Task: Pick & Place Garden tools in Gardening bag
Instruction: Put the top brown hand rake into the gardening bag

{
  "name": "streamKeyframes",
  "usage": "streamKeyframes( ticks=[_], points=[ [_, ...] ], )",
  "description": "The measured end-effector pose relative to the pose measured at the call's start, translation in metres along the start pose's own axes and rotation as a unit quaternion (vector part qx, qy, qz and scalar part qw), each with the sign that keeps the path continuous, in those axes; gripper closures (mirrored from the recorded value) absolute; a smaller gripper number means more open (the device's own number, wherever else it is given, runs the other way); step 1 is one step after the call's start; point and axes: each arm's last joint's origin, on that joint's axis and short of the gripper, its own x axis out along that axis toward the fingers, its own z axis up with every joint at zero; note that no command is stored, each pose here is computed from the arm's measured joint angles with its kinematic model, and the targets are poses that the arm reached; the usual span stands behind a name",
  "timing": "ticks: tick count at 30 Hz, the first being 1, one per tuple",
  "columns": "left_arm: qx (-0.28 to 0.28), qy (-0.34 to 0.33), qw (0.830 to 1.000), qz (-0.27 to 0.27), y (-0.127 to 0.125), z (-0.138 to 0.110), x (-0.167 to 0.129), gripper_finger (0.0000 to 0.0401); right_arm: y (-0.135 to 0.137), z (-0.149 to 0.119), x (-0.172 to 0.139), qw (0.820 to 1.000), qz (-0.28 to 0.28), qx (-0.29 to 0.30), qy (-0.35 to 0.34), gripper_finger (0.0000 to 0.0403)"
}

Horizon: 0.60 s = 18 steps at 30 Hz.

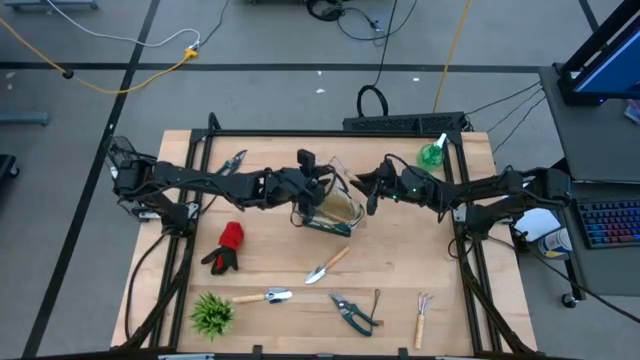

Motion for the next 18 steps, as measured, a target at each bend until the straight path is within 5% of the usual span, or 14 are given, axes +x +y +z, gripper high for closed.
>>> streamKeyframes(
  ticks=[18],
  points=[
    [0.056, -0.046, 0.997, -0.021, 0.018, -0.014, 0.012, 0.0288, 0.008, -0.003, -0.001, 0.999, 0.03, -0.004, 0.014, 0.0336]
  ],
)
